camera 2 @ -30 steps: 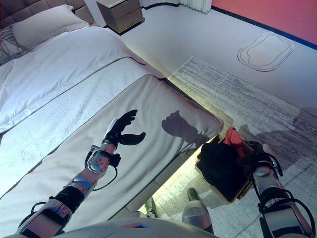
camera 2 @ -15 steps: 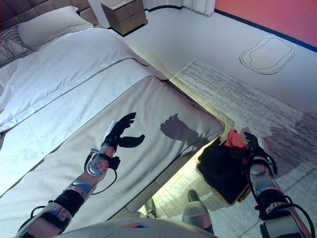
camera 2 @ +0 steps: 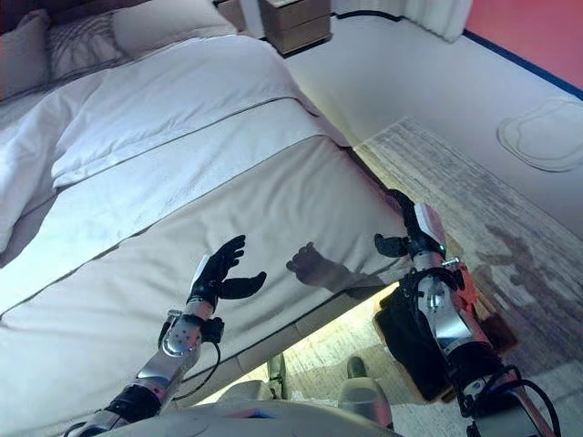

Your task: Pick up the clothes from the bed and place them into the basket

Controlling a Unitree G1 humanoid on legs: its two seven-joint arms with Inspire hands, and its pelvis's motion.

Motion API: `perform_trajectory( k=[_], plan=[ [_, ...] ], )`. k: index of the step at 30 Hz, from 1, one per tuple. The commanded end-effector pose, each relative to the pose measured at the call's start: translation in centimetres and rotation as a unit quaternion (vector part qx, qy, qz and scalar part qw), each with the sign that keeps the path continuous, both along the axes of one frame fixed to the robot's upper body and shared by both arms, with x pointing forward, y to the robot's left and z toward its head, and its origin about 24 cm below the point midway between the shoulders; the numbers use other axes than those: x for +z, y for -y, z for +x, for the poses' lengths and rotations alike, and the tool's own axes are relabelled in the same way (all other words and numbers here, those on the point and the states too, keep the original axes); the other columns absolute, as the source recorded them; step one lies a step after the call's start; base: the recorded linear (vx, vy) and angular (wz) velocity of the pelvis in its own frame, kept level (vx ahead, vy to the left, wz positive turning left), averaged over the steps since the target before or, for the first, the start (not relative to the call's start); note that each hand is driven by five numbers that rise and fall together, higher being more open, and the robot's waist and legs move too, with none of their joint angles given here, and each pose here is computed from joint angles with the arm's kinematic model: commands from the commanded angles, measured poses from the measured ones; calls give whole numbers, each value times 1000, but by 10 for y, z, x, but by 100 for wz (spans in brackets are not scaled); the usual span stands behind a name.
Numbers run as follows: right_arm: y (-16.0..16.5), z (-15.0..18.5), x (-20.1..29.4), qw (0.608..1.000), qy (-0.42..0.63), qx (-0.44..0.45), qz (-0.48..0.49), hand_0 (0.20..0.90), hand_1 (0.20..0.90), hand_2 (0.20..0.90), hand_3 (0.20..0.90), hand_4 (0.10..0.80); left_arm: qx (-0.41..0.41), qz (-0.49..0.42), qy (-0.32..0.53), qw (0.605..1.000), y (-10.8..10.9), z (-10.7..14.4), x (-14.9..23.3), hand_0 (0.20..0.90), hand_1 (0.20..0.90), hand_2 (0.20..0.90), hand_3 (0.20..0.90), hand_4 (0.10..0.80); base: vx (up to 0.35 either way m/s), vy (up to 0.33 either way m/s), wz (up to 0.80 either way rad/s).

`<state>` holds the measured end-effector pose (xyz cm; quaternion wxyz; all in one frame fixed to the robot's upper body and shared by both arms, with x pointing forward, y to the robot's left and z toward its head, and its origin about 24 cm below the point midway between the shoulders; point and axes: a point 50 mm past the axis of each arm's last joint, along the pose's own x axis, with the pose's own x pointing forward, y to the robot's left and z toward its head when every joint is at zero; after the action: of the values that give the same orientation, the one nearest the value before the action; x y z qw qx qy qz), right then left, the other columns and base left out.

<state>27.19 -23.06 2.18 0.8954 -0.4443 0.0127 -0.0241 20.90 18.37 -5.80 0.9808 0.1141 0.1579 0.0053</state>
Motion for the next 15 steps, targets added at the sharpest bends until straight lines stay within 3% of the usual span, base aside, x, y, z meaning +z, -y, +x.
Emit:
perform_trajectory(
  k=[1, 15],
  plan=[
    [-18, 7, 29, 994, 90, 62, -19, 900, 900, 900, 900, 800, 13, -2, 83, 996, -13, 19, 23, 900, 900, 900, 900, 800, 30, 11, 37],
    [-40, -9, 11, 995, 54, 78, 11, 900, 900, 900, 900, 800, 22, -26, 63, 997, -22, 13, 19, 900, 900, 900, 900, 800, 31, 8, 18]
  ],
)
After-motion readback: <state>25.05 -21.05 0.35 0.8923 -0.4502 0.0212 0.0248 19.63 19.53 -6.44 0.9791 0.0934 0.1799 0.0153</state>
